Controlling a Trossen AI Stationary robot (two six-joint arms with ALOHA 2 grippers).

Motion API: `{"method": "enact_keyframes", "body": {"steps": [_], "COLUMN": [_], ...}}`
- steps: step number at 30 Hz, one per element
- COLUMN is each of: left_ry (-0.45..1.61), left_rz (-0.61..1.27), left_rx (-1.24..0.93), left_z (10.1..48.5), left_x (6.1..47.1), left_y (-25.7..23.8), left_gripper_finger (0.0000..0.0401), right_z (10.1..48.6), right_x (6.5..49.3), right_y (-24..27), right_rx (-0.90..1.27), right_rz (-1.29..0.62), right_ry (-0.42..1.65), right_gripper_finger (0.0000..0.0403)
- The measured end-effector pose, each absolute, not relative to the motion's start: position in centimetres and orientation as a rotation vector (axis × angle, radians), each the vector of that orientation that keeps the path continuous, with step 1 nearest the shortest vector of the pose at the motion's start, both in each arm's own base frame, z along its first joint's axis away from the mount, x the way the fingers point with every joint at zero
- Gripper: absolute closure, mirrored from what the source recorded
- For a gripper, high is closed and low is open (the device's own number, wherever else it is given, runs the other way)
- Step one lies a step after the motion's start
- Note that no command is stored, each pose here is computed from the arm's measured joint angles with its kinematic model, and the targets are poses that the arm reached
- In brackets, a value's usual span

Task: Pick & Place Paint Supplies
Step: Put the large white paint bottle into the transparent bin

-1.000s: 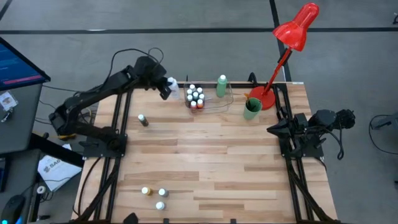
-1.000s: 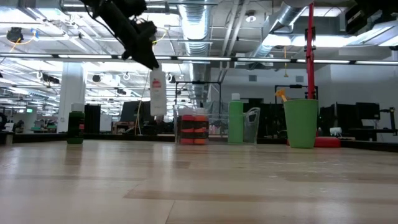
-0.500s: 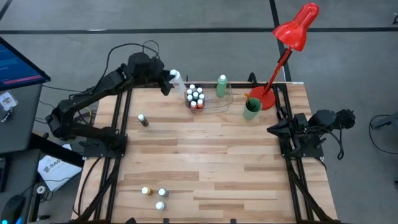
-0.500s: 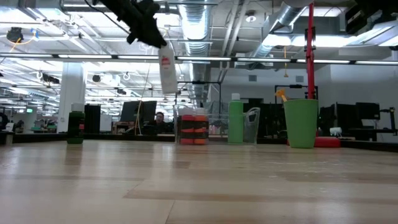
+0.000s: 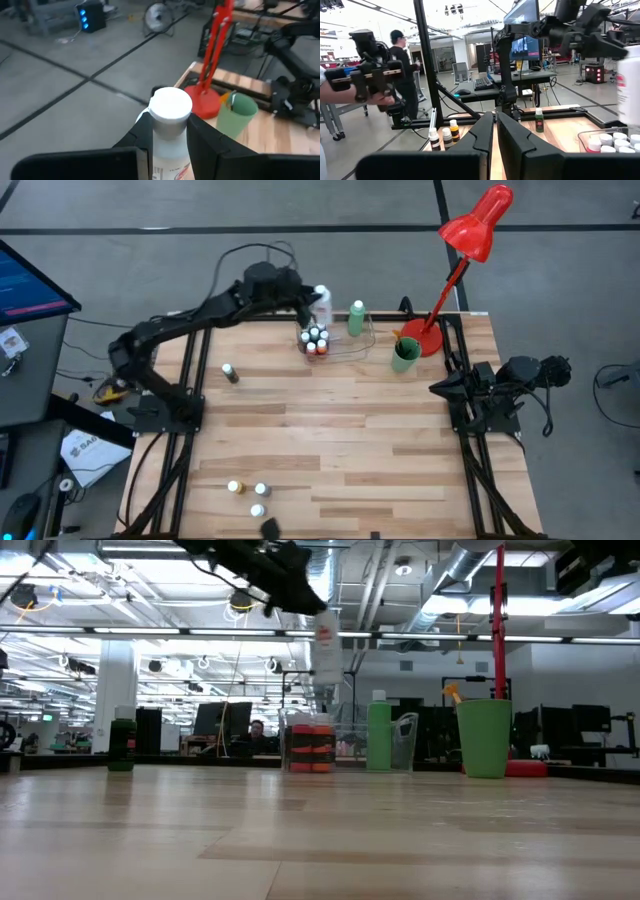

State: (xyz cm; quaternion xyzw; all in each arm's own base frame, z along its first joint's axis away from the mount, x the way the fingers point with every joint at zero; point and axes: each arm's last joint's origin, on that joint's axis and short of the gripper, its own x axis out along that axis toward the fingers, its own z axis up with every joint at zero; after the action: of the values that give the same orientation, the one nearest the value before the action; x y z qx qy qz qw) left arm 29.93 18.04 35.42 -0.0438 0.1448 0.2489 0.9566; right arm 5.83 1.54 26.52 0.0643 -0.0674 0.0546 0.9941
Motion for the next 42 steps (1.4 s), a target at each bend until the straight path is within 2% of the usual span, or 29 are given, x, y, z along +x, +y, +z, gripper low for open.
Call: {"method": "enact_keyframes", "body": {"steps": [6,11,34,42], "left_ry": [0.246,0.328,0.446,0.449], "left_rz": [0.467,0.448,0.515,0.538], "left_rx": [-0.071,-0.097,-0.085,-0.086], "left_z": [34.4,31.5,24.3,23.2], "left_x": [34.4,36.7,39.5,39.6], "left_y": [19.2,19.9,22.1,23.0], "left_gripper_finger": [0.0337,0.0337,0.0337,0.0337], "right_z": [26.5,26.5,26.5,26.5], "right_x": [5.8,5.8,5.8,5.8], "right_y": [1.5,1.5,1.5,1.5], "right_rx": [0.129,0.129,0.129,0.129], "right_rz": [0.109,0.109,0.109,0.109], "right_ry": [-0.135,-0.135,-0.135,-0.135], "right_gripper_finger": [0.0381,0.0381,0.0381,0.0381]}}
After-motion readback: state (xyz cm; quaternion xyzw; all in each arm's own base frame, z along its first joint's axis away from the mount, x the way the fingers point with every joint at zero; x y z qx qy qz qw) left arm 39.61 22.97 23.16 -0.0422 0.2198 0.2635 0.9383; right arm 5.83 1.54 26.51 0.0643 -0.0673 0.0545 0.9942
